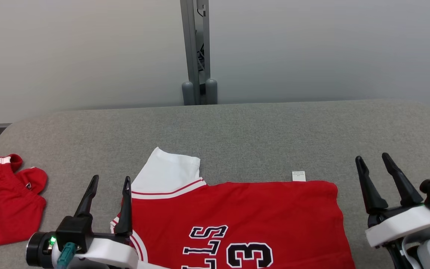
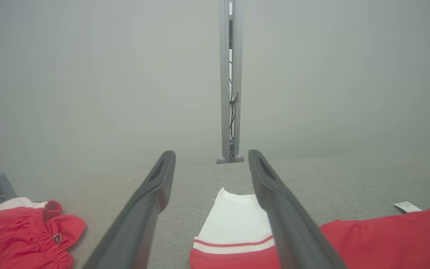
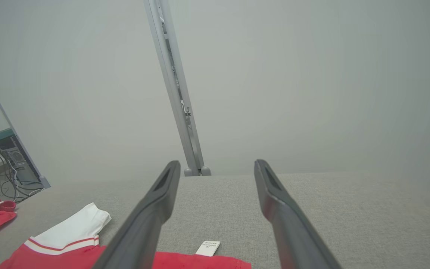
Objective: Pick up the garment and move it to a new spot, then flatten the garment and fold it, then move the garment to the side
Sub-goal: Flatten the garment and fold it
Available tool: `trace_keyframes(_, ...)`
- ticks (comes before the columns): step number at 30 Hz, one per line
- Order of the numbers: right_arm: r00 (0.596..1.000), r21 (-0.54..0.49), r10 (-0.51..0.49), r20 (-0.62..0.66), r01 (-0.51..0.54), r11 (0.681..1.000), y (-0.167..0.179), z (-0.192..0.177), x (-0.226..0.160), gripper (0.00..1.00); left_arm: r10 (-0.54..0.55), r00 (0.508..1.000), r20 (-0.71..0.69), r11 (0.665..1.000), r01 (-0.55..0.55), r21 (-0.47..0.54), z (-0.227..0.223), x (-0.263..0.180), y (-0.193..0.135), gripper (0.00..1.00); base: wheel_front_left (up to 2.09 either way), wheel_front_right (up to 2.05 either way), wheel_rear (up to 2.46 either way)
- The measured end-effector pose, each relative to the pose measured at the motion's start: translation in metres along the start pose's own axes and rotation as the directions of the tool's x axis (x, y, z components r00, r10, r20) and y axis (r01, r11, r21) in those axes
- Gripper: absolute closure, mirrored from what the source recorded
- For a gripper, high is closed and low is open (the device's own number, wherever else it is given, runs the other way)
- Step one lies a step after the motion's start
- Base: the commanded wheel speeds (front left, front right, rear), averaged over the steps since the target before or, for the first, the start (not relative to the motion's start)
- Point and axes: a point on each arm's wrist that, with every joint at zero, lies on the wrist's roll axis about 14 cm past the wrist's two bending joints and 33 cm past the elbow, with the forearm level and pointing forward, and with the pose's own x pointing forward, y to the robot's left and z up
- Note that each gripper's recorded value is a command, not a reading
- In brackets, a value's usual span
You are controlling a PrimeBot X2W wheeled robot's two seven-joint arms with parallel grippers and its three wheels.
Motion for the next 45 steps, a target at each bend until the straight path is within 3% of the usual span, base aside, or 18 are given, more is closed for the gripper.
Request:
trace_keyframes(8,0.998,0.017,-0.064,0.008,0.064,0.998,0.018,-0.019,-0.022,0.00,0.007,1.000,0.018,1.000,-0.008,0.026,-0.003,-0.005,-0.013,0.00,0.00,0.00,0.00)
trace_keyframes(18,0.998,0.066,-0.059,0.004,0.058,0.996,0.034,-0.026,-0.028,0.00,0.014,0.999,-0.042,0.999,-0.012,0.038,-0.023,-0.013,-0.013,0.00,0.00,0.00,0.00)
trace_keyframes(31,0.997,0.075,-0.068,-0.028,0.070,0.995,0.031,-0.036,-0.029,0.00,0.009,0.997,-0.078,0.999,-0.006,0.039,-0.034,-0.017,-0.010,0.00,0.00,0.00,0.00)
trace_keyframes(40,0.983,0.002,-0.051,-0.175,0.052,0.999,0.005,-0.070,-0.015,0.00,-0.026,0.992,-0.124,0.999,0.030,0.035,-0.050,-0.013,-0.020,0.00,0.00,0.00,0.00)
trace_keyframes(45,0.956,0.029,-0.052,-0.289,0.063,0.998,-0.011,-0.093,0.007,0.00,-0.036,0.989,-0.141,0.998,0.042,0.044,-0.056,-0.005,-0.019,0.00,0.00,0.00,0.00)
